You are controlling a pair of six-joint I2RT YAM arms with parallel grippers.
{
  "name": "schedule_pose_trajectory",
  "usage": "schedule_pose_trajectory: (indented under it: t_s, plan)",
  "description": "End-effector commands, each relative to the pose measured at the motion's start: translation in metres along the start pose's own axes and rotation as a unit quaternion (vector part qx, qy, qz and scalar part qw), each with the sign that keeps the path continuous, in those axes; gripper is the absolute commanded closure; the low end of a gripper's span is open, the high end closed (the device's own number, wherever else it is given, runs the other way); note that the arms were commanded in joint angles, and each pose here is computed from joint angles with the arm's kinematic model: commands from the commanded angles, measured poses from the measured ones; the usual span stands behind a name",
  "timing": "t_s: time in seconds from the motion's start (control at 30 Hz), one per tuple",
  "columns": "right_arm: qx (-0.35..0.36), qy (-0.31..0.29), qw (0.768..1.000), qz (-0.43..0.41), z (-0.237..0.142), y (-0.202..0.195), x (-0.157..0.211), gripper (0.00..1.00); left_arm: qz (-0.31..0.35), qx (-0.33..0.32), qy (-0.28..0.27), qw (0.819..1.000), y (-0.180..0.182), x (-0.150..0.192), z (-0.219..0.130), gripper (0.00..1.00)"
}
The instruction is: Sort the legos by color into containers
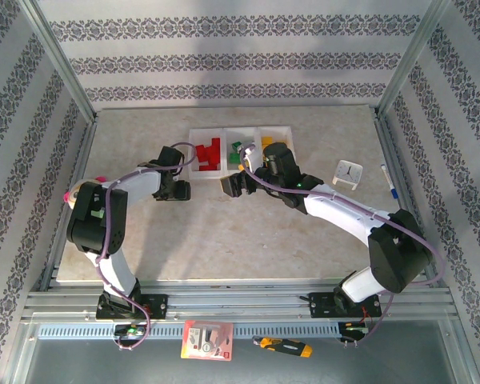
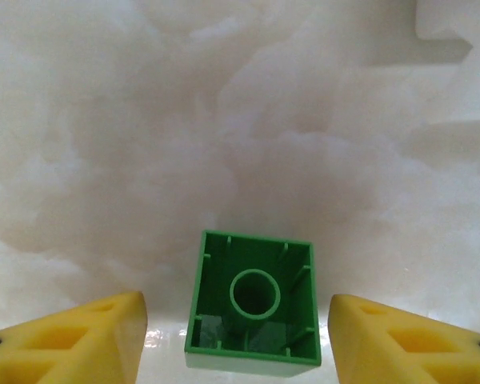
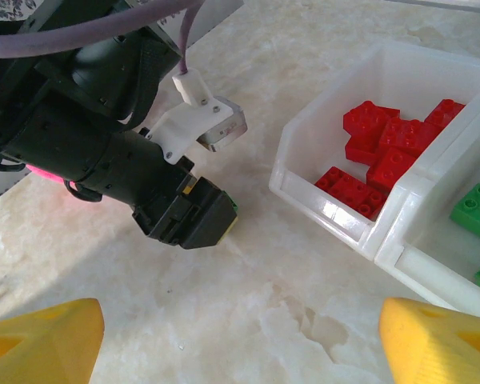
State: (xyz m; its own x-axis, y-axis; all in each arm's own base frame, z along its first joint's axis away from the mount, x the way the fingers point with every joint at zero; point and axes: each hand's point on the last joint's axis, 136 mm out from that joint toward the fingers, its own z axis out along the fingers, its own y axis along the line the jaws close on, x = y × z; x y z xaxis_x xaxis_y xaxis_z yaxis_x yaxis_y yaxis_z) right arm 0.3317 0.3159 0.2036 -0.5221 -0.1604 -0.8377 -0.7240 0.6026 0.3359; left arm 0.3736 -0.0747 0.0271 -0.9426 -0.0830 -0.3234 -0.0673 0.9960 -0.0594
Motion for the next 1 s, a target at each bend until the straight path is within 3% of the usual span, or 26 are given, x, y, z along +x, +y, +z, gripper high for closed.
schedule_pose_trajectory:
  t_s: [0.0, 0.23, 0.5, 0.73, 0.97]
  plan:
    - [-0.013, -0.015, 1.0, -0.01, 0.0, 0.009, -0.01, 0.11, -0.013, 0.006, -0.024, 1.0, -0.001, -0.019, -0.006, 0.5]
    - [-0.007, -0.021, 1.0, -0.007, -0.002, 0.008, -0.012, 0.11, -0.009, 0.006, -0.022, 1.0, -0.001, -0.019, -0.01, 0.66]
    - [0.006, -0.035, 0.999, -0.003, -0.008, 0.002, -0.017, 0.11, -0.021, 0.015, -0.064, 0.998, -0.01, -0.038, -0.054, 0.67]
    - [0.025, -0.053, 0.998, 0.01, -0.017, -0.01, -0.022, 0.11, 0.0, 0.077, -0.126, 0.989, -0.071, -0.081, -0.1, 0.68]
    - [0.037, -0.062, 0.997, 0.02, -0.027, -0.016, -0.022, 0.11, 0.051, 0.122, -0.156, 0.979, -0.149, -0.133, -0.112, 0.68]
